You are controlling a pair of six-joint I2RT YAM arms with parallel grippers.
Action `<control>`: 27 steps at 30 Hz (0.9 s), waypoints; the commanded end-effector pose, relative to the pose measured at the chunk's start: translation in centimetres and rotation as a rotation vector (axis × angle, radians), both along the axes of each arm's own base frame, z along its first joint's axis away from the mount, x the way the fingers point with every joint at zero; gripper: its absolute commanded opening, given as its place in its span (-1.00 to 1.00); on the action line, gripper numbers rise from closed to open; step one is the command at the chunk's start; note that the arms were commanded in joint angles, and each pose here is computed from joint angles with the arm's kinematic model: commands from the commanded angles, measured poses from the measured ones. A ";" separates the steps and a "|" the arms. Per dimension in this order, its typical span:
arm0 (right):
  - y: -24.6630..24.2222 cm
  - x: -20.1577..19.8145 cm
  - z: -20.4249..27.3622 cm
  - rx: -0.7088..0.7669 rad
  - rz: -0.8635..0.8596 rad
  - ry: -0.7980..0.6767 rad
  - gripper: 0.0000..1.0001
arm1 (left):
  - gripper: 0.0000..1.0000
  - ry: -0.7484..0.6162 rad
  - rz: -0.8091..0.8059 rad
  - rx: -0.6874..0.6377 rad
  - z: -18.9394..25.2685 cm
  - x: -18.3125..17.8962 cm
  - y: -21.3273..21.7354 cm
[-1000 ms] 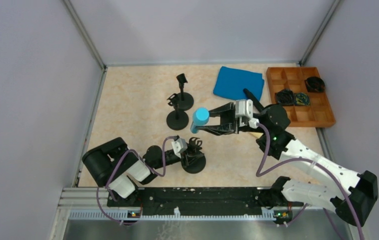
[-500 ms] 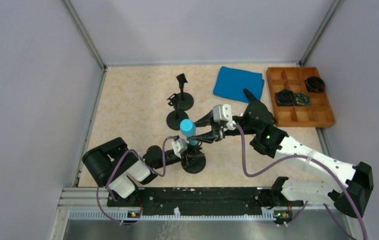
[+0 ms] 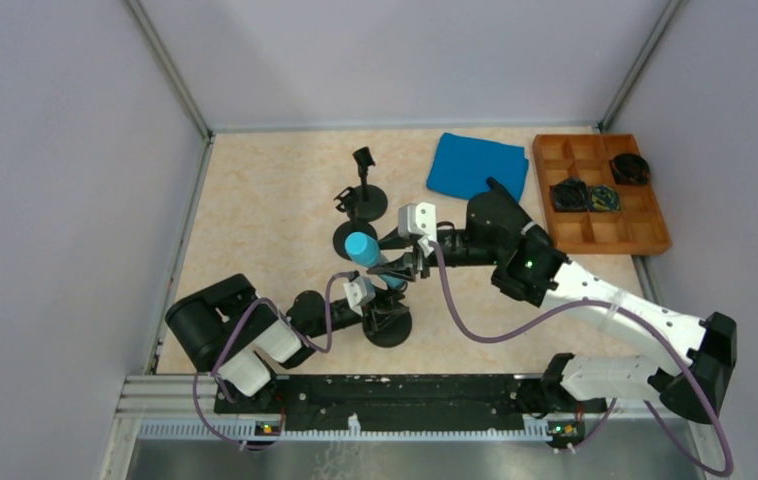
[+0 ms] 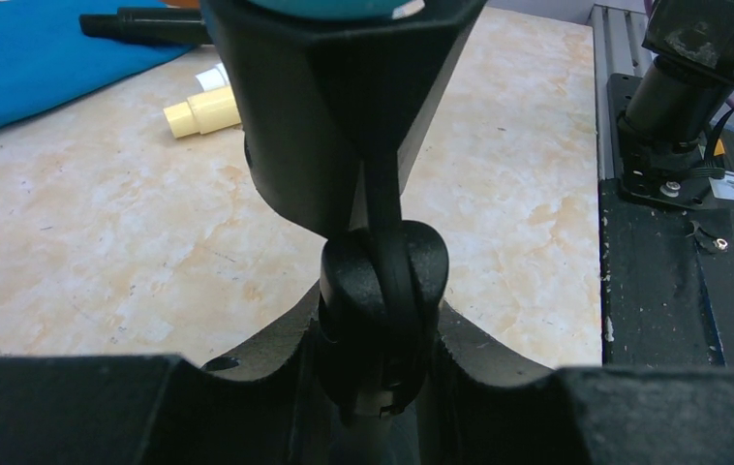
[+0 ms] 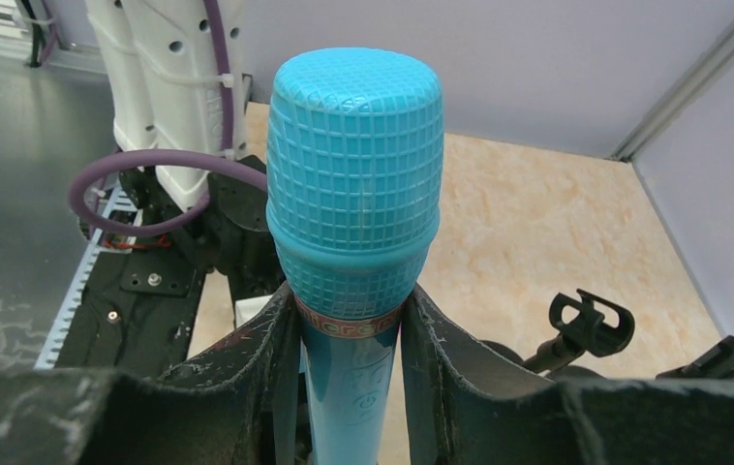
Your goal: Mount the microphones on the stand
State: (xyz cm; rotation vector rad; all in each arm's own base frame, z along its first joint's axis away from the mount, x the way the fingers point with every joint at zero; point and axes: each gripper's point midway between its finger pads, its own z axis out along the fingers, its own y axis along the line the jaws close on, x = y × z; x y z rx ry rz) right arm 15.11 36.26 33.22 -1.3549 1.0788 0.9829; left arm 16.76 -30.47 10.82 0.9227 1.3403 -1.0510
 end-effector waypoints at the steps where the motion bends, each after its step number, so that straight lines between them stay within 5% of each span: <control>1: 0.0 1.1 -1.1 -0.081 -0.058 -0.024 -1.00 | -1.00 -0.103 -0.072 -0.152 4.1 -1.4 -0.5; 9: -0.2 1.0 0.7 0.036 -0.087 -0.042 -1.00 | -0.98 -0.096 -0.077 -0.158 4.1 -1.4 -0.6; 16: -0.6 0.5 3.8 0.175 -0.089 -0.055 -1.00 | -0.24 -0.098 -0.065 -0.184 5.0 -1.1 -0.6; 27: -1.5 -0.7 5.5 0.206 -0.050 -0.102 -1.00 | 0.34 -0.126 -0.099 -0.235 7.2 -2.1 -0.3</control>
